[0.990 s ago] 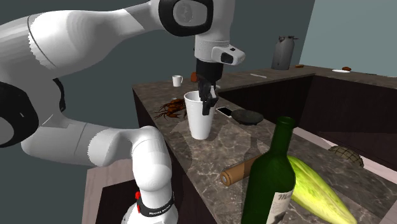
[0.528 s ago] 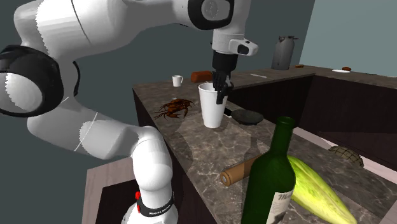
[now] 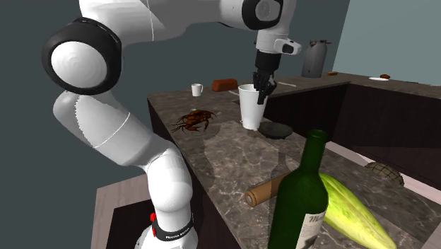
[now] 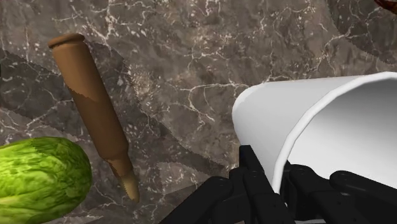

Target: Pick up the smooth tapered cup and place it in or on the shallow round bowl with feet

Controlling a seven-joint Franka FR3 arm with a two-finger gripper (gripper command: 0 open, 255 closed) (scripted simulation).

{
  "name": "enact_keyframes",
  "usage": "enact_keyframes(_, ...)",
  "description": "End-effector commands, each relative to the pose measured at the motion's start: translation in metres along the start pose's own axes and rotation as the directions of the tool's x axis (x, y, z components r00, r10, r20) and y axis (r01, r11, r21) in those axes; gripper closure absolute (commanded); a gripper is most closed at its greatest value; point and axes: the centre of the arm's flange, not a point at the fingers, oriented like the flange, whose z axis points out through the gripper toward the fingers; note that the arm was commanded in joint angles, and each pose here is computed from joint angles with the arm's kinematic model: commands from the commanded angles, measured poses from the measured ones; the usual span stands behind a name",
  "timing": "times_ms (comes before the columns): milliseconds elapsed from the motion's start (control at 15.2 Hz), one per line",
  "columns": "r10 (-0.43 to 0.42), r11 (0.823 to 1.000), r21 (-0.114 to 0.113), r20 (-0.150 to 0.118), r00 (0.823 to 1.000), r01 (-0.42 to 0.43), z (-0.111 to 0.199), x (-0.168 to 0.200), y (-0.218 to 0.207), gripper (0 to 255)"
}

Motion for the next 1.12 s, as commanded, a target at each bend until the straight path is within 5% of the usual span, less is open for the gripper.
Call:
enact_keyframes(0, 0.000, 1.000, 0.001, 0.000, 1.000, 0.000, -0.002, 0.023, -0.015, 255)
enact_keyframes(1056, 0.000, 1.000, 0.001, 0.000, 1.000, 0.000, -0.016, 0.196, -0.135, 255)
